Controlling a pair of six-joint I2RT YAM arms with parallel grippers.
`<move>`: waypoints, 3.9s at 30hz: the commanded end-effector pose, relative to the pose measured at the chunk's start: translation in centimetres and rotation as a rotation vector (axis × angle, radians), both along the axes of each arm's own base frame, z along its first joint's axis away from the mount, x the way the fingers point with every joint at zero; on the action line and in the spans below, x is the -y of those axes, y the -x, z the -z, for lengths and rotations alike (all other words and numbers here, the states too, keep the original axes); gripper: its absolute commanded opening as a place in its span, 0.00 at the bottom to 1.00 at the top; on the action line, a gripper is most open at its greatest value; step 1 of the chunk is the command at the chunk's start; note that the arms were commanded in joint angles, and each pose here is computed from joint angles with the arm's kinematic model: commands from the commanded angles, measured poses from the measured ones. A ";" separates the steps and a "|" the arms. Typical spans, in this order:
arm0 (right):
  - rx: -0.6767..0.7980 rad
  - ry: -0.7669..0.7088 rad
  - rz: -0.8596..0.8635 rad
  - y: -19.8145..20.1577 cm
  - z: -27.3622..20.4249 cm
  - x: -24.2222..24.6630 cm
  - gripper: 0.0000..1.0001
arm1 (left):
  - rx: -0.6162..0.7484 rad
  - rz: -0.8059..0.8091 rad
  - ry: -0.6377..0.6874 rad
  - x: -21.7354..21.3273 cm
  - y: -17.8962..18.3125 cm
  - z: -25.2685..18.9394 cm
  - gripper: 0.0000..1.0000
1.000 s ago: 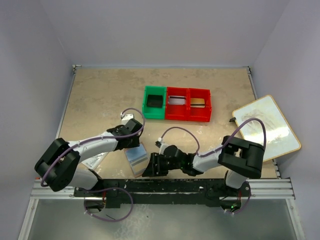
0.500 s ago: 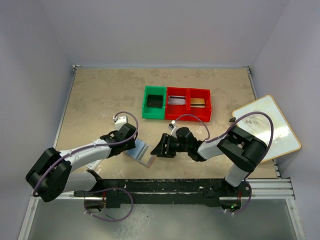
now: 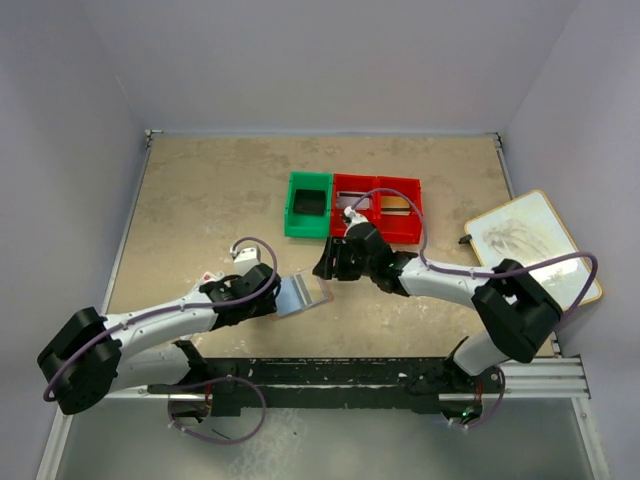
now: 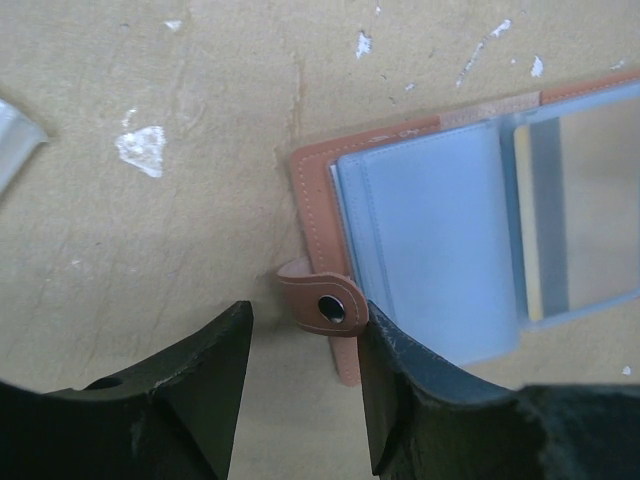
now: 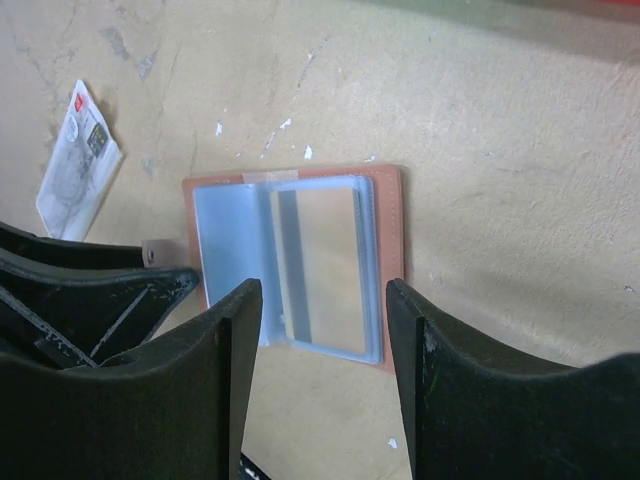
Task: Take the credit cards out of the card holder
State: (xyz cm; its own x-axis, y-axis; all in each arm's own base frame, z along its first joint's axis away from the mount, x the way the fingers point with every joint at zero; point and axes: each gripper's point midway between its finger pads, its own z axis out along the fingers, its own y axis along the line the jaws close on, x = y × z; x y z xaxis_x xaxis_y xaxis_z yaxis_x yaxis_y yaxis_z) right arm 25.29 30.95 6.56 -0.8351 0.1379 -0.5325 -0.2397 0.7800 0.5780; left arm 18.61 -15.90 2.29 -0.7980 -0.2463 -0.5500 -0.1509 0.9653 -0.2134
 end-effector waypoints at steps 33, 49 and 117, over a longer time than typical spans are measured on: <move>0.021 0.181 -0.104 0.5 1.0 -2.0 0.53 | 0.048 0.043 -0.023 1.3 -1.9 -0.6 0.23; 0.021 0.233 -0.090 0.3 1.5 -1.2 0.53 | 0.036 0.081 -0.053 1.4 -1.9 -0.5 0.13; 0.055 -0.206 -0.229 1.3 -4.2 -7.0 0.48 | 0.142 0.012 0.006 0.3 -2.3 -4.2 0.23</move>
State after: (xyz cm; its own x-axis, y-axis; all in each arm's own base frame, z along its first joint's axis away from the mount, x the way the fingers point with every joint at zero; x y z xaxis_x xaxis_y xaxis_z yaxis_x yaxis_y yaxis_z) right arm 21.69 38.69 7.35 -0.8850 -0.0023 -0.4655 -0.3855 0.5641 0.7302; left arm 20.07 -16.01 4.47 -0.7612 -0.1906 -0.6199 -0.0897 0.9776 -0.1903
